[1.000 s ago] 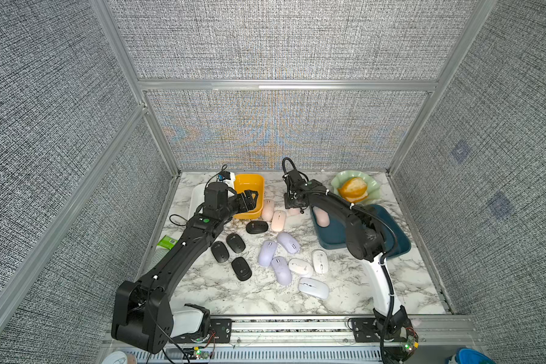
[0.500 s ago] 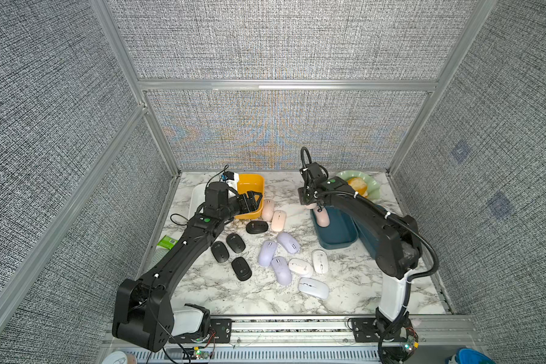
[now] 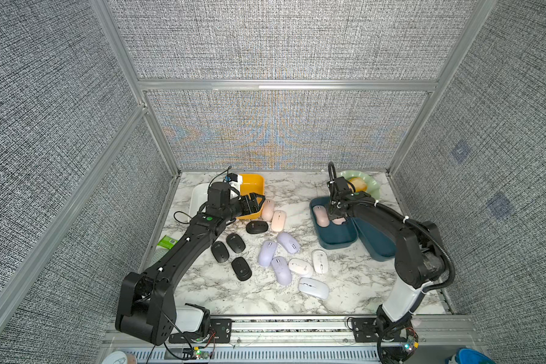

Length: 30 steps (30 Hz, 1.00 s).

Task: Place the mice by color into the storage box
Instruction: Place the mouse in the storage box.

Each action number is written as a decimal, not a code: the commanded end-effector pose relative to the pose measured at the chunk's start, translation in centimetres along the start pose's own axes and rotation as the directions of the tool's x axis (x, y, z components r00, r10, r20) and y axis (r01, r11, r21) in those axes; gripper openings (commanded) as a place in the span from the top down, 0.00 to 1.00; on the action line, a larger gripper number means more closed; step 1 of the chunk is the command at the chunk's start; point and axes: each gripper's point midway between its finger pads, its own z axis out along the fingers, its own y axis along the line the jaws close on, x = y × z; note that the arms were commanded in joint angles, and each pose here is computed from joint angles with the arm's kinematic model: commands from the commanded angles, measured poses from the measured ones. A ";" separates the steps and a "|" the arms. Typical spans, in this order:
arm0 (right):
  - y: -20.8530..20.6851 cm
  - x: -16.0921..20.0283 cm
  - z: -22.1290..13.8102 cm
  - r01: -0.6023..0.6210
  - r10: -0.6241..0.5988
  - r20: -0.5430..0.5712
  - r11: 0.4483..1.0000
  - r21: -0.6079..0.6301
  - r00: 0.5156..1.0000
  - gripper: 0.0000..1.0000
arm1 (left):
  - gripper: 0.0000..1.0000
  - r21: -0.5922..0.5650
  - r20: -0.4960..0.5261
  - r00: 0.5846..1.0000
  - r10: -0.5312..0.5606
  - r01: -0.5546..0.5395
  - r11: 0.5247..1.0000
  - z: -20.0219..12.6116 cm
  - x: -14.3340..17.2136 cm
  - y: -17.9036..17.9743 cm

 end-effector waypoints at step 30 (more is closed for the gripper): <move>0.8 0.5 5.5 0.070 -0.074 -0.097 0.996 -0.046 0.993 0.39 | 0.19 0.012 0.022 1.000 0.021 -0.021 1.000 0.1 -0.8 -0.5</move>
